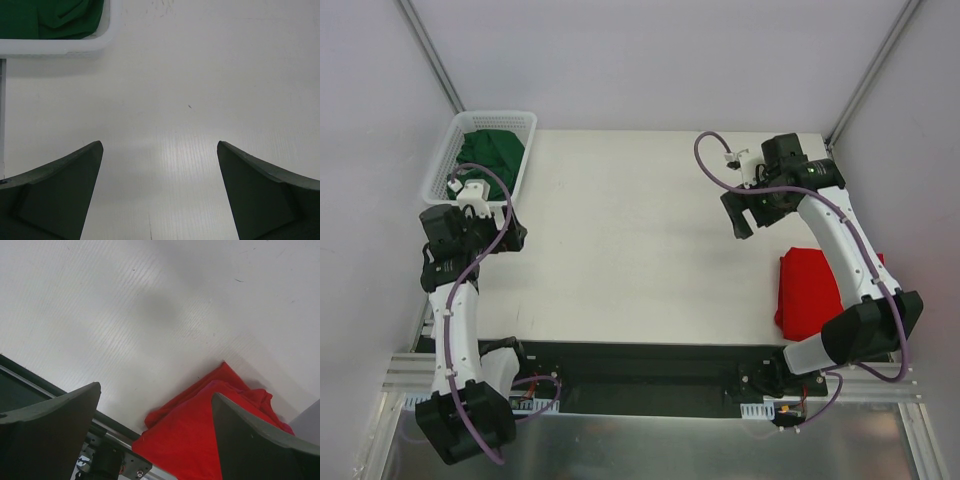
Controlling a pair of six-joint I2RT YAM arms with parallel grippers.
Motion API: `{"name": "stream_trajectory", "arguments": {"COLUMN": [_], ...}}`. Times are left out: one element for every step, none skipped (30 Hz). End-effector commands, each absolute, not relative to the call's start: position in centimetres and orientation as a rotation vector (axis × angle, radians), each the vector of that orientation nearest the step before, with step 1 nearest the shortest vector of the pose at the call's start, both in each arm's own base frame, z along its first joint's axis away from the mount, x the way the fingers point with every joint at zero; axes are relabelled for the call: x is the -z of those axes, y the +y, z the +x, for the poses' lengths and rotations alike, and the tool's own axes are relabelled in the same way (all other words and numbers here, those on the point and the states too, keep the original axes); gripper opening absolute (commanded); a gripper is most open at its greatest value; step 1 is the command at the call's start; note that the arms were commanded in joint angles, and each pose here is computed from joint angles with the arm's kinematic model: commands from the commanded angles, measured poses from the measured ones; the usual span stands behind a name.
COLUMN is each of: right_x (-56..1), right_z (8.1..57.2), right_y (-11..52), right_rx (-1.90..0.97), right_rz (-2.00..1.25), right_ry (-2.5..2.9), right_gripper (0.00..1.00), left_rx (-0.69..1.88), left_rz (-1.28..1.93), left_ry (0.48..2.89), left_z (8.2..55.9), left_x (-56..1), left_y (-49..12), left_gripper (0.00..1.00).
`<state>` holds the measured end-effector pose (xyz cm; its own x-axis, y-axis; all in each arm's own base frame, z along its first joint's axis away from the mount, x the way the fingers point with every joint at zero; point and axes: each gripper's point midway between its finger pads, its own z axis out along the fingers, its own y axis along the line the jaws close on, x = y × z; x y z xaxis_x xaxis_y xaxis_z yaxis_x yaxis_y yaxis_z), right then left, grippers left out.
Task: Fold and stack the t-shirts
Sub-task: Put the neatly folded tshirt into the corner of the board with the right arm
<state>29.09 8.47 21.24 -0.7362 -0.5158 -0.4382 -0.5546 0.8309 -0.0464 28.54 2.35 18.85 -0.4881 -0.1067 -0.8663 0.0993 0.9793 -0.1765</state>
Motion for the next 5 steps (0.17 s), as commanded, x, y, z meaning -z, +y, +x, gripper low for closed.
{"name": "stream_trajectory", "arguments": {"right_x": [-21.93, -21.77, -21.68, -21.66, -21.72], "right_z": [28.94, 28.80, 28.75, 28.83, 28.87], "right_y": [8.77, 8.76, 8.76, 8.80, 8.70], "right_rx": [-0.148, -0.151, -0.152, -0.153, -0.144], "right_rz": [-0.806, -0.818, -0.823, -0.825, -0.814], "right_ry": [2.539, 2.543, 2.543, 2.539, 2.537], "right_gripper": [0.96, 0.96, 0.96, 0.96, 0.96], "left_rx": [0.235, 0.238, 0.240, 0.244, 0.243], "left_rz": [0.009, 0.017, 0.015, 0.022, 0.021], "left_ry": [2.055, 2.053, 2.055, 2.051, 2.048], "left_z": [28.28, 28.25, 28.17, 28.18, 28.16], "left_x": [-18.82, -18.85, -18.74, -18.82, -18.90], "left_y": [2.42, 2.30, 2.28, 2.19, 2.18], "left_gripper": [0.99, 0.99, 0.99, 0.99, 0.99]}}
